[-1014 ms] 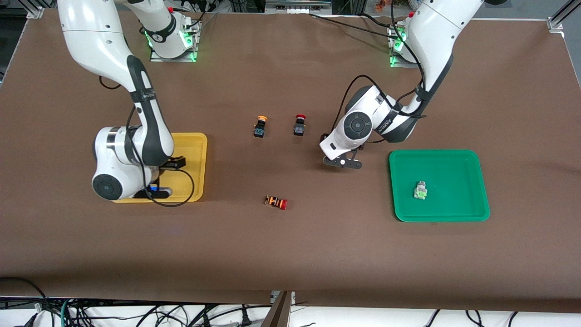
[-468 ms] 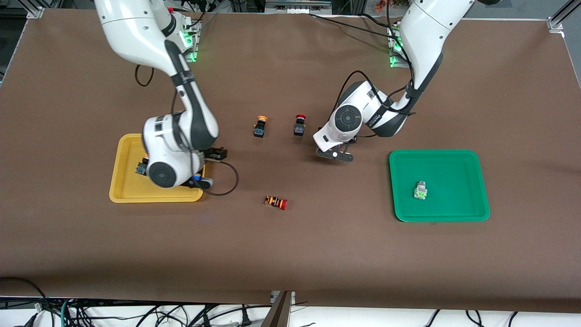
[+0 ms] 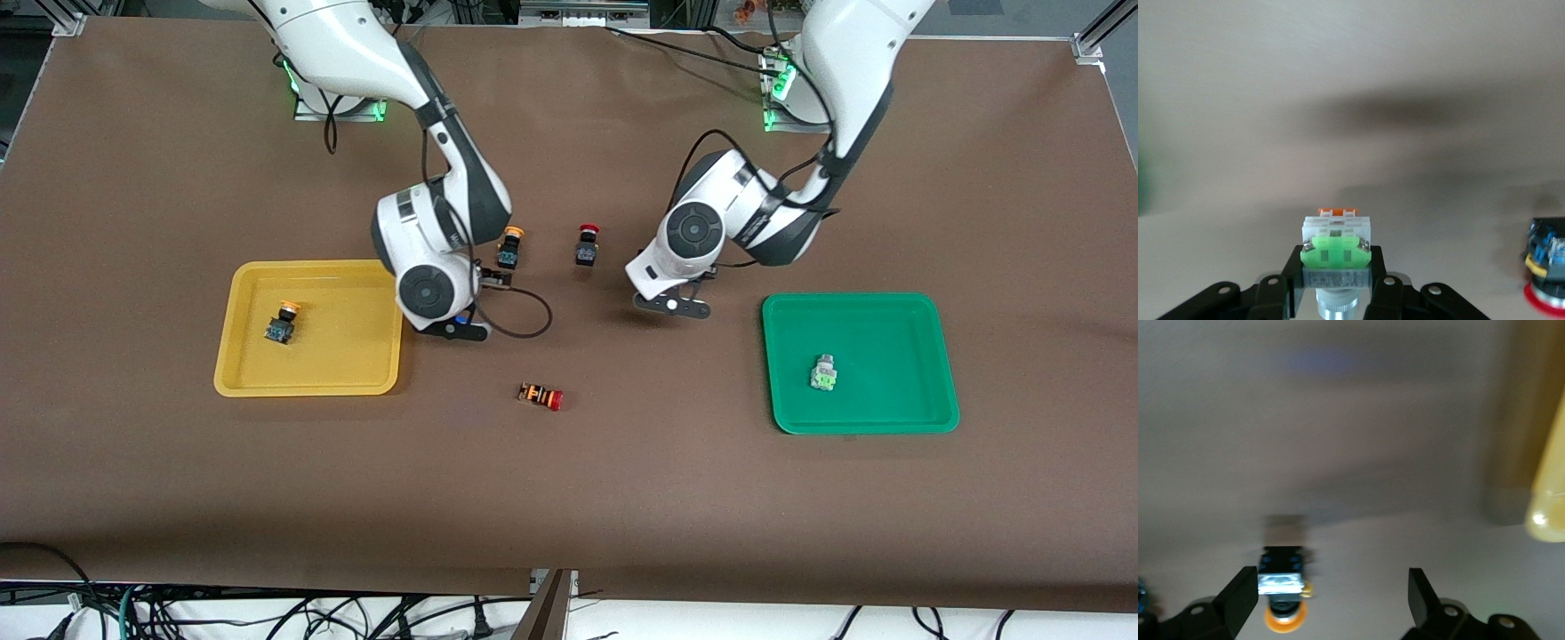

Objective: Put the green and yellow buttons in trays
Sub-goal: 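Lower the second buttons into the yellow and green trays with both grippers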

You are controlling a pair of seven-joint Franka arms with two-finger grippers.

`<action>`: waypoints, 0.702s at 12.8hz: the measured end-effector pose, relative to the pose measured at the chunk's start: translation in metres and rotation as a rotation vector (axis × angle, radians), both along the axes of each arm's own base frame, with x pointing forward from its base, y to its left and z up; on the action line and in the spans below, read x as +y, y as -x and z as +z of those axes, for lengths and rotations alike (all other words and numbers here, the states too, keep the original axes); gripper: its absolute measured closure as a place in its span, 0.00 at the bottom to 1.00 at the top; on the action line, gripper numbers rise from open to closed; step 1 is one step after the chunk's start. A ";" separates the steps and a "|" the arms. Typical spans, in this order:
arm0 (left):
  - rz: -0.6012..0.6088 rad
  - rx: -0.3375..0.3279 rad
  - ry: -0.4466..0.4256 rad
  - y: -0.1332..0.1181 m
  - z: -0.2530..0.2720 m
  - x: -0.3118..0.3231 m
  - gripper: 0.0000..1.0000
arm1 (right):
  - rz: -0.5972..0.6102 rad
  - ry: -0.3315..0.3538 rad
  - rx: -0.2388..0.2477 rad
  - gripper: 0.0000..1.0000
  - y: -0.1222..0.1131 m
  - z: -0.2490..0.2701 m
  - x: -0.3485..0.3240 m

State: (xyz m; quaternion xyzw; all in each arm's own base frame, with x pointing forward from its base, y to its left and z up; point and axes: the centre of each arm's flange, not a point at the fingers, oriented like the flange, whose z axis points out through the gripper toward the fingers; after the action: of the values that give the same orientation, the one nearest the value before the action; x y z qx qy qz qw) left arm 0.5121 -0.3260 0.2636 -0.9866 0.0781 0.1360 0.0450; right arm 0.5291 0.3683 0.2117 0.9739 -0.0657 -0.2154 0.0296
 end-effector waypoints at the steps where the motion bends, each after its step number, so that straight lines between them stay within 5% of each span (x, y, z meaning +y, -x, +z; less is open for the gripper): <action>1: 0.001 -0.002 -0.026 -0.014 0.035 0.018 0.59 | 0.000 -0.004 -0.006 0.00 0.007 -0.004 0.009; 5: -0.079 0.027 -0.002 -0.079 0.123 0.146 0.59 | 0.001 -0.018 -0.021 0.00 0.024 -0.020 0.021; 9: -0.159 0.024 0.058 -0.119 0.100 0.307 0.59 | 0.011 -0.031 -0.027 0.00 0.042 -0.034 0.029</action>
State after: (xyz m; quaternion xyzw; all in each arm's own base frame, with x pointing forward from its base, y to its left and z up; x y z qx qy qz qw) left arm 0.6309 -0.0187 0.3640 -0.9765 0.1606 0.1417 0.0259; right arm 0.4871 0.3975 0.1777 0.9774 -0.0575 -0.2031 0.0147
